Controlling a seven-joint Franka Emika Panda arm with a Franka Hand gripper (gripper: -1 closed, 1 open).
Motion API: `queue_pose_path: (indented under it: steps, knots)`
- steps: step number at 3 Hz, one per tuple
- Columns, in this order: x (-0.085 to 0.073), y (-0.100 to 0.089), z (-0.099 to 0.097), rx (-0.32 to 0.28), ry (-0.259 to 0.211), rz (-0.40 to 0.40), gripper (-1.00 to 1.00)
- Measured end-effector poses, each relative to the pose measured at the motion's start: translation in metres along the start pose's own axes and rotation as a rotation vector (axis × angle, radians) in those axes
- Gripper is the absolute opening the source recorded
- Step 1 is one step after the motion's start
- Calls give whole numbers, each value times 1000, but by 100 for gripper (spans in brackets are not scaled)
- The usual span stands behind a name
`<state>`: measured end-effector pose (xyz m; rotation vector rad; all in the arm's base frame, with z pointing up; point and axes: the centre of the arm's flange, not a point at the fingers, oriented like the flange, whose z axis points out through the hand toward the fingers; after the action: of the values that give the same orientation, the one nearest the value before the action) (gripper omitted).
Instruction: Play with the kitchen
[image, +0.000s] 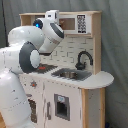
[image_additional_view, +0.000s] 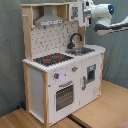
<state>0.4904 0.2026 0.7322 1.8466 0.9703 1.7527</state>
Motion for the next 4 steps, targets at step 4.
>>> queue_pose_path:
  steps: [4]
  knots:
    - [27, 9, -43, -131, -63, -76, -100]
